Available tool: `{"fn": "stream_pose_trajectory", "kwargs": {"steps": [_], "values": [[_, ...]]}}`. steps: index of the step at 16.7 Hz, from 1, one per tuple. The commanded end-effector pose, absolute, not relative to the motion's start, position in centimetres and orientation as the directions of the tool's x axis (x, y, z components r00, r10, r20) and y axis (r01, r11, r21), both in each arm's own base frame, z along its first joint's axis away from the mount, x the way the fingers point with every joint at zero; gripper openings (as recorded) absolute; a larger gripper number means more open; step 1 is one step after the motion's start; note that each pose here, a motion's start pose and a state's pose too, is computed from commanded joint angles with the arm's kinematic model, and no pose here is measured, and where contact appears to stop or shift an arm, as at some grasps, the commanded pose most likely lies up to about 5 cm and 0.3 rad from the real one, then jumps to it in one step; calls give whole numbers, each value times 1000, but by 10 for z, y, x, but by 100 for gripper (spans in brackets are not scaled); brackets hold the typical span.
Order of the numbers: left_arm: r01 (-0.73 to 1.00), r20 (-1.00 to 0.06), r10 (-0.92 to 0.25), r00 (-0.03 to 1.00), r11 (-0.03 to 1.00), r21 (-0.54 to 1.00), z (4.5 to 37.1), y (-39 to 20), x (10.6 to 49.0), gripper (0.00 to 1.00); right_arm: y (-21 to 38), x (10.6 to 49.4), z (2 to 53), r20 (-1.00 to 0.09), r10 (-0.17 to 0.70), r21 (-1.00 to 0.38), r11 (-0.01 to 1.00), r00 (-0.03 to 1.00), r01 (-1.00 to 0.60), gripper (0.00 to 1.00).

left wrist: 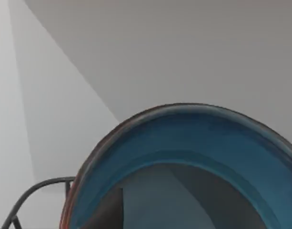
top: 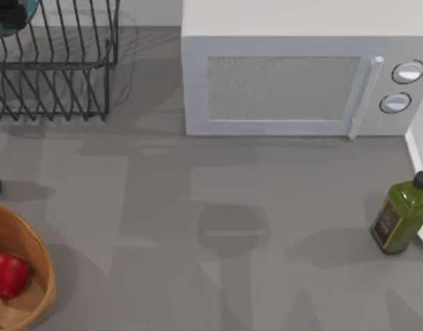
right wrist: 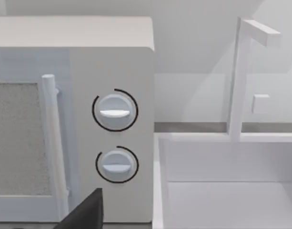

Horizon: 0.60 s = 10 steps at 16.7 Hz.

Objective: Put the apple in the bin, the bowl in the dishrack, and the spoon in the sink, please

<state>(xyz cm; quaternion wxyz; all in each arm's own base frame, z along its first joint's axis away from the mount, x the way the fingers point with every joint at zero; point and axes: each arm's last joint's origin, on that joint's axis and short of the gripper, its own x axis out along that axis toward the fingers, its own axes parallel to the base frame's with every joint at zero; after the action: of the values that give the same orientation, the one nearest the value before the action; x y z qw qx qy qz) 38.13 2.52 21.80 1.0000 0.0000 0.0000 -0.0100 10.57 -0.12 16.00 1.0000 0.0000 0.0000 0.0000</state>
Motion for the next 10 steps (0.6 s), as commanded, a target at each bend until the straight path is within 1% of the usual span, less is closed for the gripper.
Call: {"fn": "stream_pose_trajectory", "kwargs": {"steps": [7, 10], "values": [[18, 1, -18, 1000, 1000, 0, 218, 26, 381, 100, -1, 106, 160, 0, 0, 0, 1000, 1000, 0, 100], [18, 0, -18, 1000, 1000, -1, 226, 24, 371, 100, -1, 106, 160, 0, 0, 0, 1000, 1000, 0, 100]]}}
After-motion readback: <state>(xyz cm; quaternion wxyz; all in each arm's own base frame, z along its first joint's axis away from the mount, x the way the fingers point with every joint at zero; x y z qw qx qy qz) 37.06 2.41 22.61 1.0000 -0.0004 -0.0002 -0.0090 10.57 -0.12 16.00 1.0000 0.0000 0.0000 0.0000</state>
